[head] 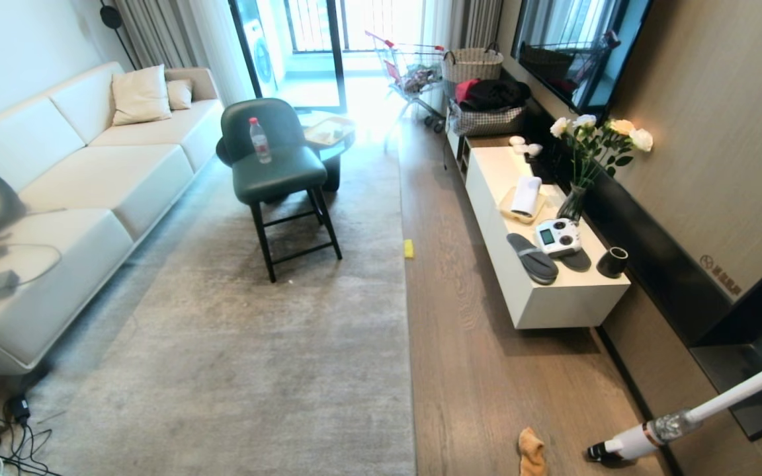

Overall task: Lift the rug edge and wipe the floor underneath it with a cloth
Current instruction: Lift up the carpet

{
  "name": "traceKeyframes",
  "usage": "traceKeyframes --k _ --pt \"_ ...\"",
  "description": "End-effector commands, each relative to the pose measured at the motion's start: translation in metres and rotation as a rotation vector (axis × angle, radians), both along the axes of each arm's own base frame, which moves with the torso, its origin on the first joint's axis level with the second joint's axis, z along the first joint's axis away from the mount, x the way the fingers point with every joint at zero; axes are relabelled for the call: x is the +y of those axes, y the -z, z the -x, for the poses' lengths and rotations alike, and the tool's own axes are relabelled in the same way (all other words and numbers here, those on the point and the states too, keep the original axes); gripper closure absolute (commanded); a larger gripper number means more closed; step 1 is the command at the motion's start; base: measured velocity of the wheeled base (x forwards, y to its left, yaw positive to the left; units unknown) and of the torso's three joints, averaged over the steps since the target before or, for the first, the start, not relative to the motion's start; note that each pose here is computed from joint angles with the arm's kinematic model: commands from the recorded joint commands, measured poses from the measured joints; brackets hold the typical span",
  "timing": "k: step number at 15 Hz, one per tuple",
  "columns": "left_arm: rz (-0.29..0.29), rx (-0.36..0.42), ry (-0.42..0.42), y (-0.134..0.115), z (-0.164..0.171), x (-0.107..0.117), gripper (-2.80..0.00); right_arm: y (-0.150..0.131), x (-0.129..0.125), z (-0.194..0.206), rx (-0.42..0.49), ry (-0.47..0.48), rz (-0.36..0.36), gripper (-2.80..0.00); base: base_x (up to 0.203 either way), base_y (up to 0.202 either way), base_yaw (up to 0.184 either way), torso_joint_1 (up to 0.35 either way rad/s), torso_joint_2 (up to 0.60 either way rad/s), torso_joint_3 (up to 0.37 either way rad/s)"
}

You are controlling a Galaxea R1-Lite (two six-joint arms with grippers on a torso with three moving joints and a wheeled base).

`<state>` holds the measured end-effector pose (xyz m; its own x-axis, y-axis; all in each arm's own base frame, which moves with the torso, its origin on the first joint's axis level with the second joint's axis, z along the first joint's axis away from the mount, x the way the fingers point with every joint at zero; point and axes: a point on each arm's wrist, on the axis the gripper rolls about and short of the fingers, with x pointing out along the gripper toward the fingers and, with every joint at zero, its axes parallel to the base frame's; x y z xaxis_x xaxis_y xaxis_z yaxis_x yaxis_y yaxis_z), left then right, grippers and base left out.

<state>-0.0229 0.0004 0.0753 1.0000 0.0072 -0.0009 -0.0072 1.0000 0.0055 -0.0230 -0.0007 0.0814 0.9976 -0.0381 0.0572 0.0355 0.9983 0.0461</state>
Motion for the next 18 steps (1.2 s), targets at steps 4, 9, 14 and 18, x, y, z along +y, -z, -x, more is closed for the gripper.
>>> traceKeyframes --k 4,9,14,18 --pt "-0.001 0.001 0.0 0.0 -0.0001 0.0 0.0 -0.0001 0.0 -0.0001 0.0 0.0 0.0 0.0 0.0 0.0 0.0 0.0 0.0 0.0" --pt "-0.001 -0.001 0.0 -0.0005 0.0001 0.0 0.0 -0.0001 0.0 -0.0001 0.0 0.0 0.0 0.0 0.0 0.0 0.0 0.0 0.0 0.0" --pt "-0.001 0.001 0.0 0.0 -0.0001 0.0 0.0 -0.0001 0.0 -0.0001 0.0 0.0 0.0 0.0 0.0 0.0 0.0 0.0 0.0 0.0" --pt "-0.001 0.001 0.0 0.0 -0.0001 0.0 0.0 -0.0001 0.0 -0.0001 0.0 0.0 0.0 0.0 0.0 0.0 0.0 0.0 0.0 0.0"
